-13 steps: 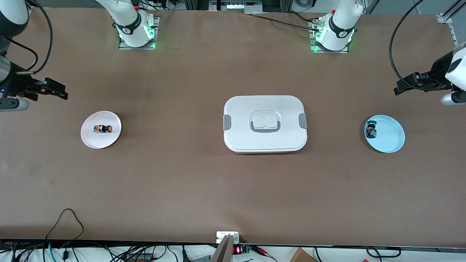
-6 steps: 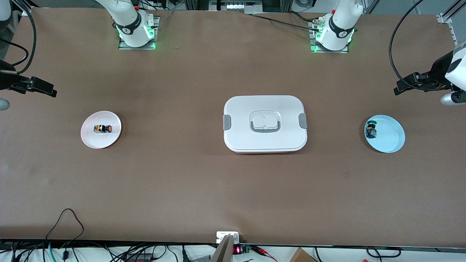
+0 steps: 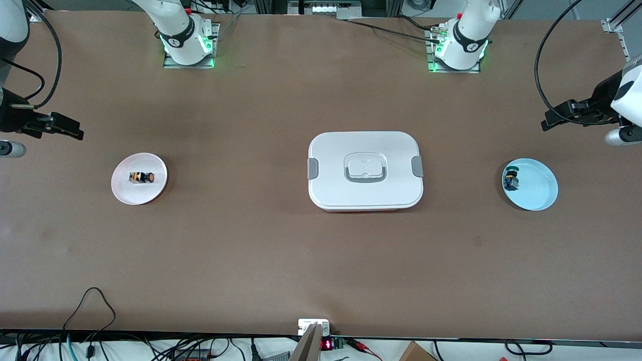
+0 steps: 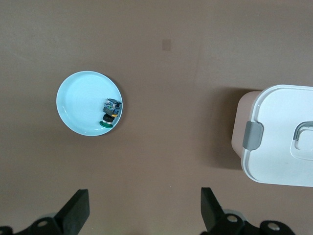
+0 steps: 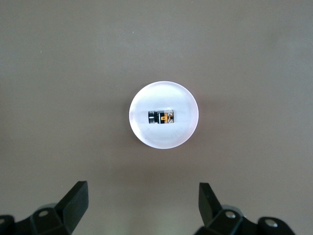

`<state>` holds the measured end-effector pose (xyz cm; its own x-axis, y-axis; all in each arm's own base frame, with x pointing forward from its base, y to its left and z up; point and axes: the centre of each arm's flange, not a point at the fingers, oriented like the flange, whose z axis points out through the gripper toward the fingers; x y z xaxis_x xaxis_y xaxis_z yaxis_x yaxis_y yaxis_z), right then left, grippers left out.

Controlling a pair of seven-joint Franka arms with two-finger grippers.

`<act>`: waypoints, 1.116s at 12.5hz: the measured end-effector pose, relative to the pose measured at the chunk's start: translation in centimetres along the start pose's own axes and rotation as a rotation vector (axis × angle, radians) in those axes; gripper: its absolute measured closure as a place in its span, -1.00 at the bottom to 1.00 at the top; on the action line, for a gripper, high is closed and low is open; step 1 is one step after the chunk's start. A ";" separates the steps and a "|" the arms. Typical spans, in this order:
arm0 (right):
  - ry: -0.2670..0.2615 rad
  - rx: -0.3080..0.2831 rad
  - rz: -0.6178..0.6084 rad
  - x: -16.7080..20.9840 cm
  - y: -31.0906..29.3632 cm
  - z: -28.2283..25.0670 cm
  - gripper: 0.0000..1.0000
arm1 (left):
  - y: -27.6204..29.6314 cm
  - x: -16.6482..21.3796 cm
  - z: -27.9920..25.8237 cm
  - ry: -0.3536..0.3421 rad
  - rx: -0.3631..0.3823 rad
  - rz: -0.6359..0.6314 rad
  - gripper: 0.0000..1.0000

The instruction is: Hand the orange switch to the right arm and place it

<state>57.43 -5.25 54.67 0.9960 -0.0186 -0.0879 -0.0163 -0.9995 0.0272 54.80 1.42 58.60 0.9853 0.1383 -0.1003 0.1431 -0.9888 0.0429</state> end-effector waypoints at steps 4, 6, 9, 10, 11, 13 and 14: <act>0.026 0.001 0.011 0.2 1.1 2.4 -1.00 | 0.2 0.0 0.0 0.000 0.000 0.003 -1.00; 0.027 0.002 0.012 -0.3 1.1 2.6 -1.00 | 0.4 0.0 0.1 -0.001 0.001 0.008 -1.00; 0.047 0.008 0.009 -2.5 0.9 -0.2 -1.00 | 0.7 -0.1 0.1 0.000 0.015 0.015 -1.00; 0.044 0.010 0.007 -3.5 0.8 -1.3 -1.00 | 0.7 -0.1 0.1 0.000 0.017 0.016 -1.00; 0.041 0.013 0.007 -4.3 0.7 -2.3 -1.00 | 0.8 -0.1 0.1 0.000 0.017 0.017 -1.00; 0.033 0.015 0.007 -5.2 0.6 -3.5 -1.00 | 0.8 -0.1 0.1 0.000 0.017 0.017 -1.00; 0.032 0.014 0.011 -5.2 0.3 -3.6 -1.00 | 0.8 -0.1 0.1 0.000 0.017 0.017 -1.00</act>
<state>52.57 -5.39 58.75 0.9980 -0.0286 -0.0563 -0.0279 -0.9995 0.0138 54.83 0.64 58.55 0.9876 0.1215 -0.0997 0.1247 -0.9918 0.0273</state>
